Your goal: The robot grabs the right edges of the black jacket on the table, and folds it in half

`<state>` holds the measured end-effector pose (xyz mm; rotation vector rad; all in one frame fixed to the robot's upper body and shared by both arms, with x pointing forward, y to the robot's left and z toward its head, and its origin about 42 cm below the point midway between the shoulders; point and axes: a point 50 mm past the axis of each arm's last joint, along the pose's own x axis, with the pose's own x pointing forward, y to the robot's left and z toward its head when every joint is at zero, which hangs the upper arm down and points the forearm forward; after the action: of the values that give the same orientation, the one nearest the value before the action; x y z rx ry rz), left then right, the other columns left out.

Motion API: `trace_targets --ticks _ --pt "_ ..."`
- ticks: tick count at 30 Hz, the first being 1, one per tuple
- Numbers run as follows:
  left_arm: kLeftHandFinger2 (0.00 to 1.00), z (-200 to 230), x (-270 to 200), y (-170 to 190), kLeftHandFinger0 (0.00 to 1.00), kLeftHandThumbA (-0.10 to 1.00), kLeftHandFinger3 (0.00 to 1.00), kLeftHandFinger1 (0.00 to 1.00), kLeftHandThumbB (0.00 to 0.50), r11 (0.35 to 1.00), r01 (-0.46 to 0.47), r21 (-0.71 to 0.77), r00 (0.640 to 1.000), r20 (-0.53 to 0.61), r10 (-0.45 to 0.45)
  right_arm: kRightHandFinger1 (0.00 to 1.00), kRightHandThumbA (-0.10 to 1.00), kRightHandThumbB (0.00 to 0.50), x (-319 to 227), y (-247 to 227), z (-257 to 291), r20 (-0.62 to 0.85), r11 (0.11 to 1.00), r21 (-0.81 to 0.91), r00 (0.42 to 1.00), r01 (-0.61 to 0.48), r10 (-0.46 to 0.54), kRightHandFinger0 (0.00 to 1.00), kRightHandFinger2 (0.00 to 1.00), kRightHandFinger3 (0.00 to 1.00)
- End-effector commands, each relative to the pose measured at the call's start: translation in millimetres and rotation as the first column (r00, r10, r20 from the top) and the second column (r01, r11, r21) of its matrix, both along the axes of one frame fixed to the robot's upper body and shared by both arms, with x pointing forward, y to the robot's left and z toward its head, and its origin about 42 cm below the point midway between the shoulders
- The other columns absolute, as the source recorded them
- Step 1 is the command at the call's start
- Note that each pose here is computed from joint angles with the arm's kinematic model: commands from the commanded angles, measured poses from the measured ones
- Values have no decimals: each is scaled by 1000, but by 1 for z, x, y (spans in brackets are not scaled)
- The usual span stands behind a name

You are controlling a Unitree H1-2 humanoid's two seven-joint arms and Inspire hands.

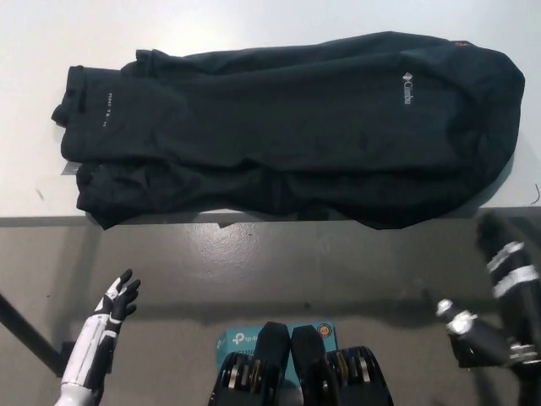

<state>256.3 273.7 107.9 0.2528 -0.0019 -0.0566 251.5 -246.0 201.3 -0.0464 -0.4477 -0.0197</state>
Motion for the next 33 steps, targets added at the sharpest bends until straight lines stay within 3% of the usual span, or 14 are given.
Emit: trace_targets --ticks 1,3,4,9,11,14,17,20,27,29,33 --pt "1000 18 0 -11 1000 1000 1000 1000 130 996 80 -38 993 93 -76 1000 1000 158 9 -35 80 175 997 83 984 6 -21 1000 1000 1000" --pt "1000 17 -2 -12 1000 1000 1000 1000 127 996 82 -42 993 91 -78 1000 1000 166 18 -45 91 162 995 98 987 2 -18 1000 1000 1000" --pt "1000 18 -3 -12 1000 1000 1000 1000 129 996 84 -31 992 98 -81 1000 1000 143 28 -55 99 149 993 116 988 6 -24 1000 1000 1000" --pt "1000 11 -19 -16 1000 1000 1000 1000 176 994 103 -29 991 94 -100 1000 1000 183 63 -89 108 63 981 191 998 19 -31 1000 1000 1000" --pt "1000 10 -20 -18 1000 1000 1000 1000 169 994 107 -20 990 92 -104 1000 1000 169 78 -99 107 41 980 197 998 31 -40 1000 1000 1000" --pt "1000 7 -21 -21 1000 1000 1000 1000 124 993 121 -11 989 90 -119 1000 1000 197 101 -111 104 0 966 256 1000 30 -31 1000 1000 1000" --pt "1000 6 -23 -20 1000 1000 1000 1000 132 993 118 -11 989 93 -116 1000 1000 223 124 -117 102 -60 950 312 998 19 0 1000 1000 1000" --pt "1000 4 -26 -19 1000 1000 1000 1000 108 994 109 -9 990 87 -108 1000 1000 186 153 -127 94 -128 944 327 992 44 -2 1000 1000 1000" --pt "1000 1 -25 -18 1000 1000 1000 1000 121 996 91 -17 992 85 -89 1000 1000 226 196 -138 71 -228 875 484 967 14 111 1000 1000 1000" --pt "1000 2 -26 -17 1000 1000 1000 1000 104 996 85 -2 993 86 -85 1000 1000 223 202 -134 66 -232 844 536 960 -6 155 1000 1000 1000" --pt "1000 5 -28 -16 1000 1000 1000 1000 119 997 74 -6 993 94 -73 1000 1000 226 212 -129 55 -254 825 566 949 -12 188 1000 1000 1000"
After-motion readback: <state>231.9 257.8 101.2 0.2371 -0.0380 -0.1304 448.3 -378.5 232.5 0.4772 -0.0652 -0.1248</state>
